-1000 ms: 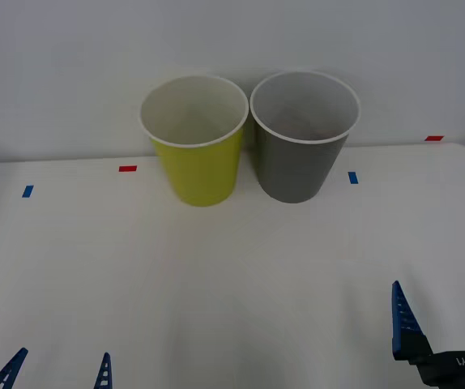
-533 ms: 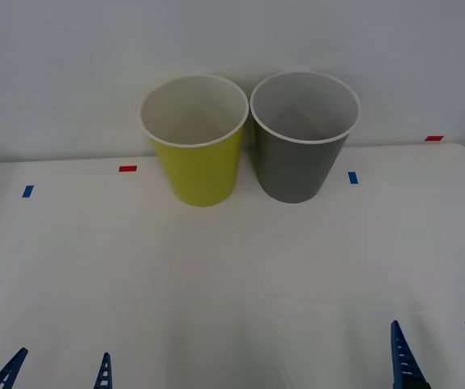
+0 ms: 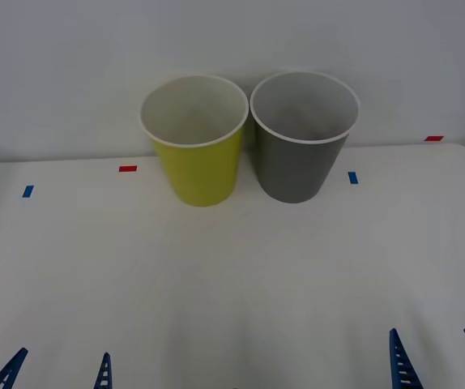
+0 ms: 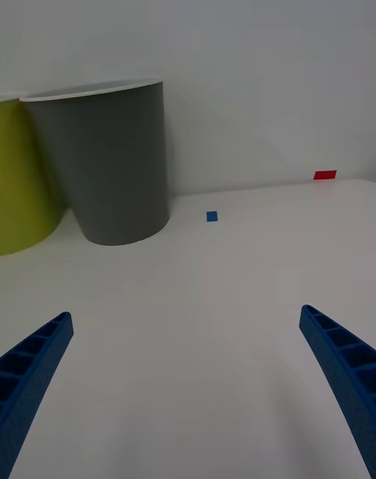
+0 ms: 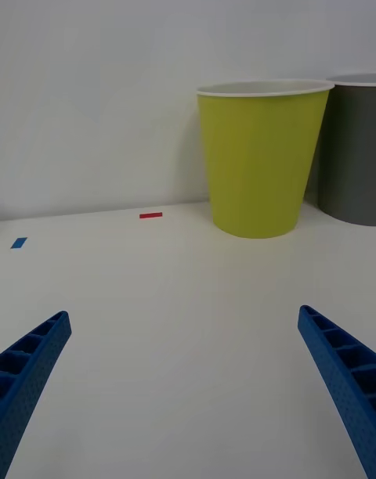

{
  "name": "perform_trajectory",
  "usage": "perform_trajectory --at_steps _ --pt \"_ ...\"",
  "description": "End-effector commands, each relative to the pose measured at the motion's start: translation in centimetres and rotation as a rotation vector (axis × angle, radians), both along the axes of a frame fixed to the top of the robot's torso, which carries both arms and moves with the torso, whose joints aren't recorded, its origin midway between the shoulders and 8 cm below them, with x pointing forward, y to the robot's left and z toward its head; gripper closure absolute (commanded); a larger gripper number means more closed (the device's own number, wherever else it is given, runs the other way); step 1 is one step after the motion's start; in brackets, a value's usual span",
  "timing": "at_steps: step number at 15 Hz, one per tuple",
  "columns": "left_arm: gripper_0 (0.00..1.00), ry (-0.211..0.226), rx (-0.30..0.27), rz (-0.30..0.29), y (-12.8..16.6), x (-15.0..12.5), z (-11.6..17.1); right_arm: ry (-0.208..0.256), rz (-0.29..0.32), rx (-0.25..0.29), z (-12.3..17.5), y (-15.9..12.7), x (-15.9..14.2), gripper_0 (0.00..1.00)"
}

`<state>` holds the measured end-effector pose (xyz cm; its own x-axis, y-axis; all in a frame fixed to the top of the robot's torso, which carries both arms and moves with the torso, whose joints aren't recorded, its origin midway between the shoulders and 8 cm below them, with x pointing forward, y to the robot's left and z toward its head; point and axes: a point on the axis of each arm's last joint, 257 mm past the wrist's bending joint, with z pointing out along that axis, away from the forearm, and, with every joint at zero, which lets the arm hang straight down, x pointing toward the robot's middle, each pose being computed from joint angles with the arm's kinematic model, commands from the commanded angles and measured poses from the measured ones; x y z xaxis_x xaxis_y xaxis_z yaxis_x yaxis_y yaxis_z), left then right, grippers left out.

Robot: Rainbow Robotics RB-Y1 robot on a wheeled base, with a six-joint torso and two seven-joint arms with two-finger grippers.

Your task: Put cans in the gray bin and PET bottles in the light green bin.

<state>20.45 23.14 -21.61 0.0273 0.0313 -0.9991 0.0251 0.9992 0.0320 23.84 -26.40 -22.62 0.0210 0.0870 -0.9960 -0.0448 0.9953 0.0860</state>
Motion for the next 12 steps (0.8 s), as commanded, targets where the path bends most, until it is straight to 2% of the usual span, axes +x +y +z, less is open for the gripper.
perform_trajectory --at_steps 1,12 --pt "0.00 0.000 0.000 0.000 0.00 0.00 0.00 0.000 0.000 0.000 0.00 -0.01 0.00 0.00" --pt "0.00 0.000 0.000 0.000 0.00 0.00 0.00 0.000 0.000 0.000 0.00 -0.01 0.00 0.00"
